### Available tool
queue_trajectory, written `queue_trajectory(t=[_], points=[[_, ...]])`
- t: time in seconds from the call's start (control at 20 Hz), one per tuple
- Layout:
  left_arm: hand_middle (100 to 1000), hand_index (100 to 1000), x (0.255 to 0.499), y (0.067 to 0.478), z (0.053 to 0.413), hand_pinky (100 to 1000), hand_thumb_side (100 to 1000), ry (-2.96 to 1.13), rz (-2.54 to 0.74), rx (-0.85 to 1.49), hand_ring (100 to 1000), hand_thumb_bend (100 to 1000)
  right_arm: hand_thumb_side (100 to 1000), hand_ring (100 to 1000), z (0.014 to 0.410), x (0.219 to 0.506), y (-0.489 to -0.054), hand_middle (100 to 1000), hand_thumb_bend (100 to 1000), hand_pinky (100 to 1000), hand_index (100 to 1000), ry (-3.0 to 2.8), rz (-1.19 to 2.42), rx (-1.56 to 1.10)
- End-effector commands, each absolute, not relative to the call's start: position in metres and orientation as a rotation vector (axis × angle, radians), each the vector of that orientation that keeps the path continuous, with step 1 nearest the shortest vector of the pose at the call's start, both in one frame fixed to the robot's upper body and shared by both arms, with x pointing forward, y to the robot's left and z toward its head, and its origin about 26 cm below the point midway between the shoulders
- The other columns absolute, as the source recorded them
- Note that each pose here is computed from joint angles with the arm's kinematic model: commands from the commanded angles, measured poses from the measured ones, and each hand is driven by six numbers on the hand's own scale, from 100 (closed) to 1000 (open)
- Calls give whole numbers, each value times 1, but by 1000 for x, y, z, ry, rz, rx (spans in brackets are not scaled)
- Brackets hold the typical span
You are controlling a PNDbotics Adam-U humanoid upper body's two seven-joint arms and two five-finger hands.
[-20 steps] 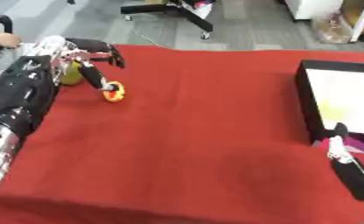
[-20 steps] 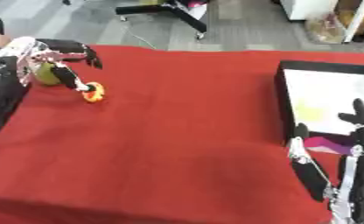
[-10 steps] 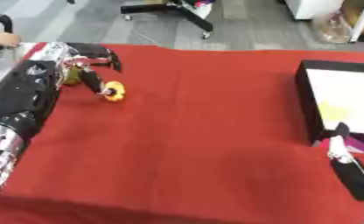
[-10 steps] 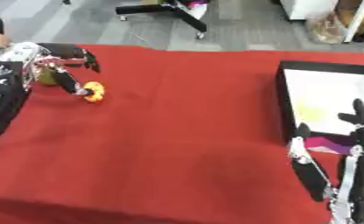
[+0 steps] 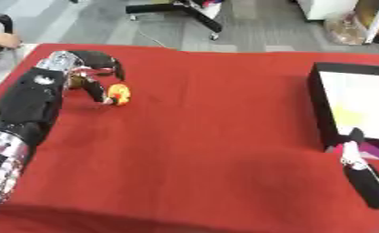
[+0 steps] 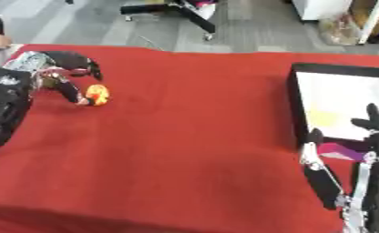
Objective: Pick up the objects with one hand, pass them to the other hand, and then place them into the box on the other side of the table.
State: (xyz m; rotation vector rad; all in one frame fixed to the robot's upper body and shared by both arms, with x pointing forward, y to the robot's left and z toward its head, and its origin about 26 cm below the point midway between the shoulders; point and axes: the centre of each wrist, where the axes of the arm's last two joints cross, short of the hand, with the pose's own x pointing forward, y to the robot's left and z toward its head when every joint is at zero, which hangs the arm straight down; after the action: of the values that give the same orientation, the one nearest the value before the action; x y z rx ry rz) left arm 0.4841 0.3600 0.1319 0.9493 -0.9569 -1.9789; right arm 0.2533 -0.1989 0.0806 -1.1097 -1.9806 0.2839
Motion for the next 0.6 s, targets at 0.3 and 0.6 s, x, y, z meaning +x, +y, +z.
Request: queue_trajectory(t=[0.3, 0.6], points=[[693, 792, 485, 365, 140, 837, 407, -986, -1990, 1009, 725, 368, 482, 906, 85, 255, -199, 703, 212, 717, 972, -1996, 271, -1112], [681, 784, 485, 366, 139, 833, 407, -991, -1988, 1030, 715, 391, 482, 906, 85, 255, -199, 703, 213, 717, 972, -1995, 270, -1112]])
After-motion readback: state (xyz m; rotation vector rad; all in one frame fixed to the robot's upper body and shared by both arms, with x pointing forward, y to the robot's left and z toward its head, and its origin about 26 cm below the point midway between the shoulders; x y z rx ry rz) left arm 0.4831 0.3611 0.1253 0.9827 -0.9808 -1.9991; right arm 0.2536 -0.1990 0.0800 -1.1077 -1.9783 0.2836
